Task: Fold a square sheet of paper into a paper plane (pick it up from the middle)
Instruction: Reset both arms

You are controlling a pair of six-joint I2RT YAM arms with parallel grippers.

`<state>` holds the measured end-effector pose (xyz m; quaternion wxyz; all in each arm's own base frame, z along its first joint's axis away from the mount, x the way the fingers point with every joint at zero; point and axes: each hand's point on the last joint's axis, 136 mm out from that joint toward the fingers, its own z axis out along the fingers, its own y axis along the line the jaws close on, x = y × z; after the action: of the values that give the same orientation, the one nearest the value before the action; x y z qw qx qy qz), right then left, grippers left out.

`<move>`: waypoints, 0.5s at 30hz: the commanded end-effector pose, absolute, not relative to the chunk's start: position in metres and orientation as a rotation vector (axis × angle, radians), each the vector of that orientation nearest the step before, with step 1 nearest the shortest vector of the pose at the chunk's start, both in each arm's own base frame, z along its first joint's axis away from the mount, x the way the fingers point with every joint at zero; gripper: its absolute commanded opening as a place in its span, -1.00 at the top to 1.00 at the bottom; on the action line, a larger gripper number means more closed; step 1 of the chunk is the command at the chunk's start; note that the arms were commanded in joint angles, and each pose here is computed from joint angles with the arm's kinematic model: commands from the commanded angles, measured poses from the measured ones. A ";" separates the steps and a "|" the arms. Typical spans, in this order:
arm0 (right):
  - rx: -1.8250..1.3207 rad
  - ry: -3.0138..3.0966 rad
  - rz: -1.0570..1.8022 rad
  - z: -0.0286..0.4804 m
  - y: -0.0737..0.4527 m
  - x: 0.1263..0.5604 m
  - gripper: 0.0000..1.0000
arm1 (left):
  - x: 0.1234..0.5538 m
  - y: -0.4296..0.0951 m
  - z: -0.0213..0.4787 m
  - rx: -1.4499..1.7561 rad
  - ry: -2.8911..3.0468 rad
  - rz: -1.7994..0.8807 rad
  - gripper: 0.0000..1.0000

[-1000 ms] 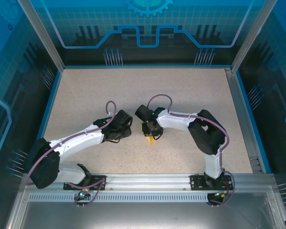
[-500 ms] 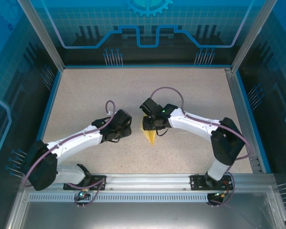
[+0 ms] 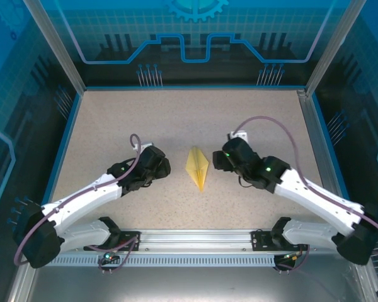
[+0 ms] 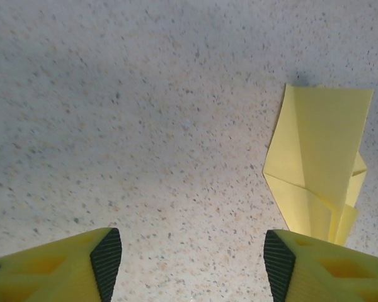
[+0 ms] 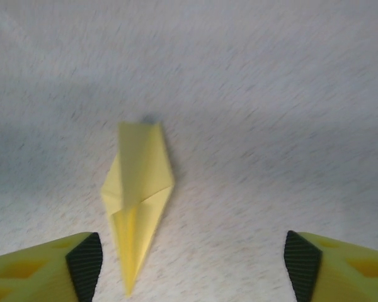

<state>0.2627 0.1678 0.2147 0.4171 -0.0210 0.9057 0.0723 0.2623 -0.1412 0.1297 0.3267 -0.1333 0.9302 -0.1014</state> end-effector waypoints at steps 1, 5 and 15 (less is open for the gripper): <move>0.011 2.156 -0.140 0.224 0.106 0.274 -0.86 | 0.270 -0.108 0.141 -0.331 2.341 -0.074 -0.49; -0.027 2.208 -0.378 0.189 0.061 0.288 -0.99 | 0.285 -0.079 0.152 -0.334 2.256 0.048 -0.87; -0.013 2.236 -0.388 0.126 0.018 0.320 -0.99 | 0.315 -0.035 0.161 -0.285 2.145 0.202 -0.97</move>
<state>0.2930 0.0100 0.1056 0.3622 0.0057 0.9132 -0.1865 0.3064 -0.0491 0.1573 0.4428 -0.1376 0.8846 0.0498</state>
